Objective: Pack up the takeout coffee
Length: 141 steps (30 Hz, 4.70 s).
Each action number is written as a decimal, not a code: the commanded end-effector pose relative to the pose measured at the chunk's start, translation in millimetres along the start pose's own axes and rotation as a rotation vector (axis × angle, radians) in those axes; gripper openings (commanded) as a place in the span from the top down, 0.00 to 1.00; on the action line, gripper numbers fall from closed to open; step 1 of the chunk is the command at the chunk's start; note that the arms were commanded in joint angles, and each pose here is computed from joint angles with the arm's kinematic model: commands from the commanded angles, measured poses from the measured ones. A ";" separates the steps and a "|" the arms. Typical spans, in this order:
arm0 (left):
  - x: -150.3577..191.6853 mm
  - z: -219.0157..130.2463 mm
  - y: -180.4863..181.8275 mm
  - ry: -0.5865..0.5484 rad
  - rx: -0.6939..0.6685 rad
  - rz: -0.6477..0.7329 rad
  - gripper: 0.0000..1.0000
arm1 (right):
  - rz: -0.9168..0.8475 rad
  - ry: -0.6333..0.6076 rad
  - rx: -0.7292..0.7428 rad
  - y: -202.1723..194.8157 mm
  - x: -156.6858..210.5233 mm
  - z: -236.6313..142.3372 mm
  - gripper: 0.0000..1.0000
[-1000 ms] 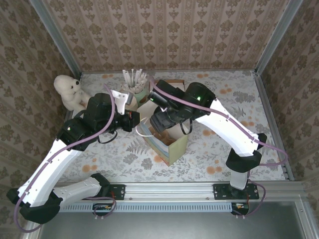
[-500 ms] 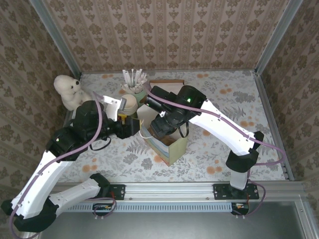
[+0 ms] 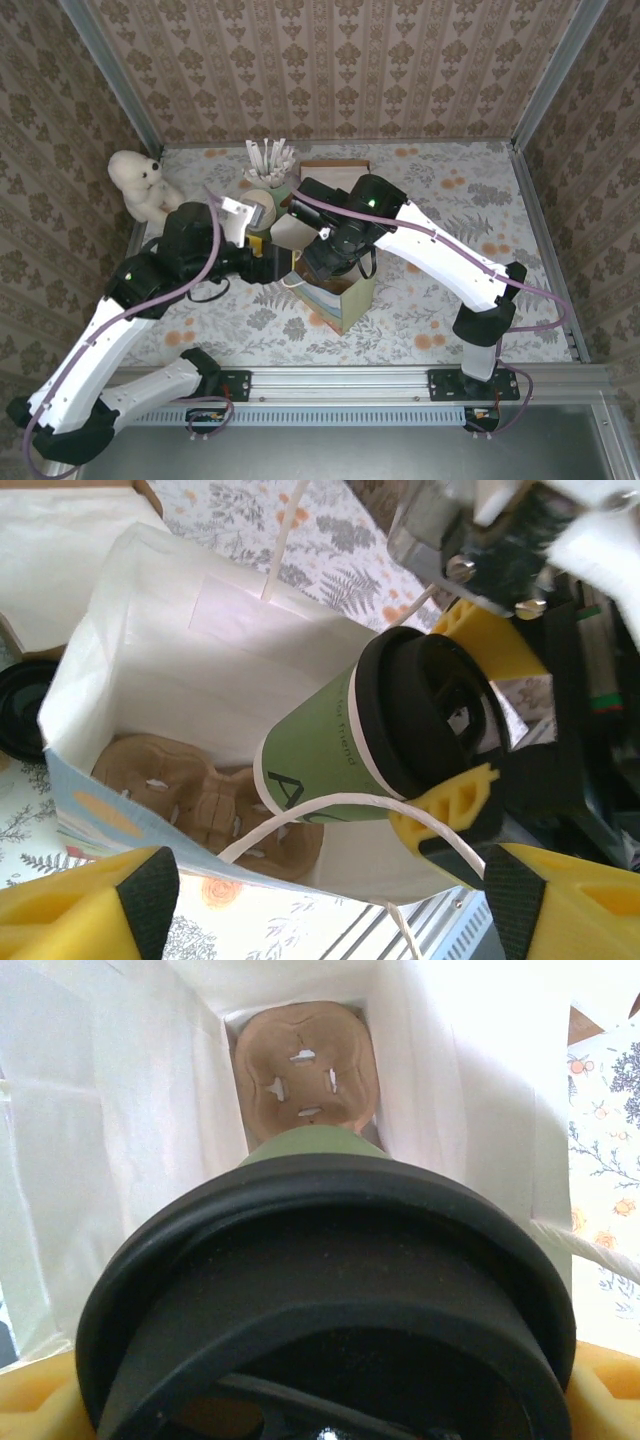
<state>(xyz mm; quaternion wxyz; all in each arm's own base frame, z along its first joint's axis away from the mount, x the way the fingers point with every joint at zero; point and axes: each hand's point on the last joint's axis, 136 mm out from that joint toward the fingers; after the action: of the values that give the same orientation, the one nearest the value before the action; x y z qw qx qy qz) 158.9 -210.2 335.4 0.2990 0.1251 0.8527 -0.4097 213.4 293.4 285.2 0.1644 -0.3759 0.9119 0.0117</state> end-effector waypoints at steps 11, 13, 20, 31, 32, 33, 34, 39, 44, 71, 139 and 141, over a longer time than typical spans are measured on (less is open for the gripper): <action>17.4 -1.2 -9.6 0.078 0.092 0.031 0.11 | 0.008 0.097 -0.020 9.7 11.5 17.8 0.29; 18.3 0.7 -11.2 0.083 0.107 0.032 0.09 | 0.012 0.108 -0.001 7.9 12.0 21.5 0.29; 17.6 15.0 -16.1 0.095 0.166 0.024 0.06 | -0.001 0.139 -0.010 12.0 14.2 33.2 0.29; -9.8 -4.9 41.6 -0.108 -0.090 -0.011 0.00 | -0.047 0.154 -0.071 6.9 17.6 33.8 0.30; -12.7 -4.3 50.1 -0.119 -0.127 -0.035 0.00 | -0.043 0.145 -0.089 8.3 16.0 32.7 0.30; -16.1 -3.8 57.5 -0.129 -0.161 -0.056 0.00 | -0.041 0.142 -0.100 9.2 14.9 33.6 0.30; -18.9 -3.2 62.6 -0.136 -0.185 -0.071 0.00 | -0.045 0.148 -0.103 9.4 15.1 36.4 0.30; -35.8 4.6 73.6 -0.125 -0.255 -0.072 0.00 | -0.095 0.207 -0.098 10.7 21.8 52.9 0.32; -41.7 28.3 79.4 0.002 -0.251 -0.007 0.04 | -0.153 0.182 -0.105 12.3 18.0 56.9 0.32; -52.8 81.1 87.6 0.230 -0.106 0.037 0.70 | -0.292 0.282 -0.173 14.4 22.7 81.1 0.31; -57.7 85.6 86.1 0.151 -0.025 0.006 1.00 | -0.201 0.270 -0.143 1.5 24.2 116.3 0.32; -58.0 86.0 86.1 0.150 -0.024 0.006 1.00 | -0.198 0.264 -0.134 0.6 22.9 117.1 0.33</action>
<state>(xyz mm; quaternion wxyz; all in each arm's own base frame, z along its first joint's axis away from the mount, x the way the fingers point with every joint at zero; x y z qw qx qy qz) 284.9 -217.4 265.4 0.2295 0.1475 0.8880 -0.3702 224.8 292.0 156.6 -0.0096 -0.4719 0.8816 0.0040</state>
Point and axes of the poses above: each hand's point on the last joint's axis, 136 mm out from that joint toward the fingers, its own z axis out along the fingers, its own y axis along the line the jaws close on, x = y × z, and after that the axes turned 12 degrees about -z, right-handed
